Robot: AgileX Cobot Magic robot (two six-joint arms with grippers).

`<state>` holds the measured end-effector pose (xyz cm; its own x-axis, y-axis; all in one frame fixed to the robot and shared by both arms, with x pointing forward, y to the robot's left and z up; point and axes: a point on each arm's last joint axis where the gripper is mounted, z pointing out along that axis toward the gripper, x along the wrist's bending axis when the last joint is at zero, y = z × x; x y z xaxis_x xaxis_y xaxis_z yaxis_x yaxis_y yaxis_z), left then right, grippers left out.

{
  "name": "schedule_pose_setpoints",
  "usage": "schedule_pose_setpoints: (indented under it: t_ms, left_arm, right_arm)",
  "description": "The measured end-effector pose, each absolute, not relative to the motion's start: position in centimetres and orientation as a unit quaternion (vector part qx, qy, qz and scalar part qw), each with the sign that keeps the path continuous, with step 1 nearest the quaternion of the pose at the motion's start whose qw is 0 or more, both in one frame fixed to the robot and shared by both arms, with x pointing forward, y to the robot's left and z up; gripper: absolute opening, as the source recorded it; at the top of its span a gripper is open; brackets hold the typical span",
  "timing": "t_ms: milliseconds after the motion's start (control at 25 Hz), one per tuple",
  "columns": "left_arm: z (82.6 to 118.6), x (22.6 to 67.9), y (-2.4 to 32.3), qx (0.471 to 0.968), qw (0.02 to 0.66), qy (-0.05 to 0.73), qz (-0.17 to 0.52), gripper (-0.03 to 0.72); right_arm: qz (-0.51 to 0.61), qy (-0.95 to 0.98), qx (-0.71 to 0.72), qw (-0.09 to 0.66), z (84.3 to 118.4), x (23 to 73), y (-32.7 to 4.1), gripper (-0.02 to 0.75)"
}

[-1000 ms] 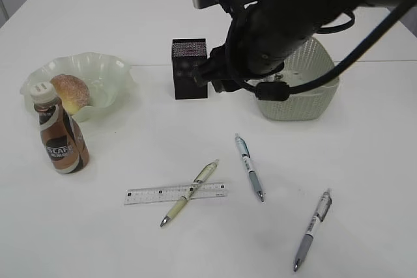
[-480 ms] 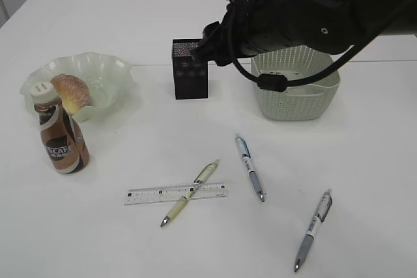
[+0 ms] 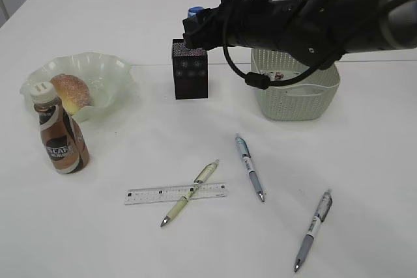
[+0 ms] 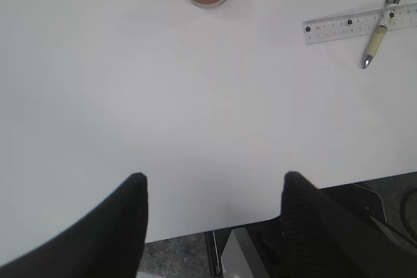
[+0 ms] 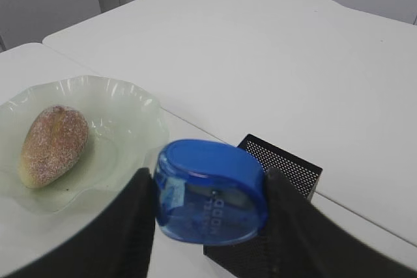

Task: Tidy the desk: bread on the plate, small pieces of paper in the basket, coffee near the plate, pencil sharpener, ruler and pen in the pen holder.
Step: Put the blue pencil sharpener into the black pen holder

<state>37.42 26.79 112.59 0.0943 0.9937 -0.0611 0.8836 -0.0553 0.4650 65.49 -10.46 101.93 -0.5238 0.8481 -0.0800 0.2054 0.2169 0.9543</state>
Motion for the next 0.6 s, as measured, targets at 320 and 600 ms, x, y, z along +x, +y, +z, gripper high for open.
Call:
schedule_pose_setpoints:
  t_ms: [320,600]
  left_arm:
    - [112.6,37.5,26.9,0.713,0.193,0.658,0.147,0.470]
    - [112.6,37.5,27.0,0.713,0.191,0.658,0.149,0.470]
  right_arm:
    - [0.515,0.703,0.365,0.326,100.4,68.8,-9.6,0.325]
    - [0.517,0.701,0.363,0.330,98.8,71.0,-8.9,0.325]
